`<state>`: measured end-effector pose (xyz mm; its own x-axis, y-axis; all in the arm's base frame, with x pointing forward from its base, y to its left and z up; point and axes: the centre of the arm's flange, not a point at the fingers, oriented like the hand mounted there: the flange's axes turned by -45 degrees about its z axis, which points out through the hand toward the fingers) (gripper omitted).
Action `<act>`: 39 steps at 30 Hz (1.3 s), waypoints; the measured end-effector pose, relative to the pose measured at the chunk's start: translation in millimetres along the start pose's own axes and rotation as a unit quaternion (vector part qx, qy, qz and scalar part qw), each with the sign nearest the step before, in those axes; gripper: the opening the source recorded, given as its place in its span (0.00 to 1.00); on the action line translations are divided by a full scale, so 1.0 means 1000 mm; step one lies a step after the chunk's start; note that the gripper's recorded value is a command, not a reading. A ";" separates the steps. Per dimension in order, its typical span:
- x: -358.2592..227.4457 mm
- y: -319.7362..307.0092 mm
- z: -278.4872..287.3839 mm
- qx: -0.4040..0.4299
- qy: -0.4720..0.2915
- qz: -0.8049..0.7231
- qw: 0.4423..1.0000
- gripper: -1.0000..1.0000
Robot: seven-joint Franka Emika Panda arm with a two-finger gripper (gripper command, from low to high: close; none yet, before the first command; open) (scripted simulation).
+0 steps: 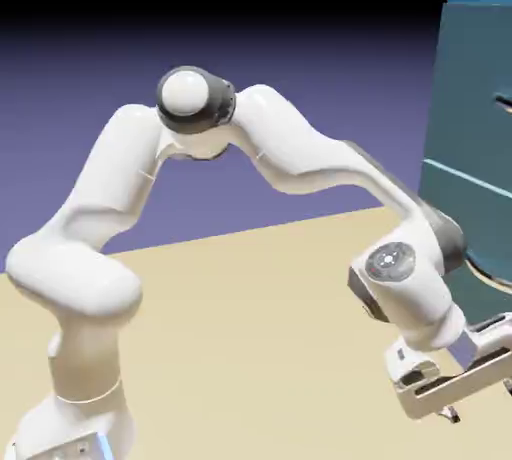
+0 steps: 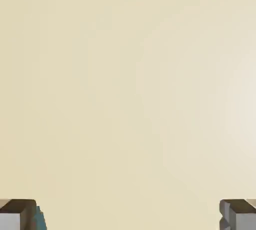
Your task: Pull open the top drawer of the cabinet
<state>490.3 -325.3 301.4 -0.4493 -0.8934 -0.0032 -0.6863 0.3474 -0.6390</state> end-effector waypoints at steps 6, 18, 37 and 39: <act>-0.022 -0.066 -0.027 0.119 0.009 0.025 0.992 0.50; -0.209 -0.182 -0.123 0.358 -0.119 -0.044 0.925 0.50; -0.331 -0.205 -0.152 0.414 -0.209 -0.099 0.880 0.00; -0.324 -0.195 -0.161 0.414 -0.209 -0.099 0.880 0.00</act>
<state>677.6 -57.8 550.3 0.0014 -1.0000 -0.0003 0.0024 0.0003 -1.0000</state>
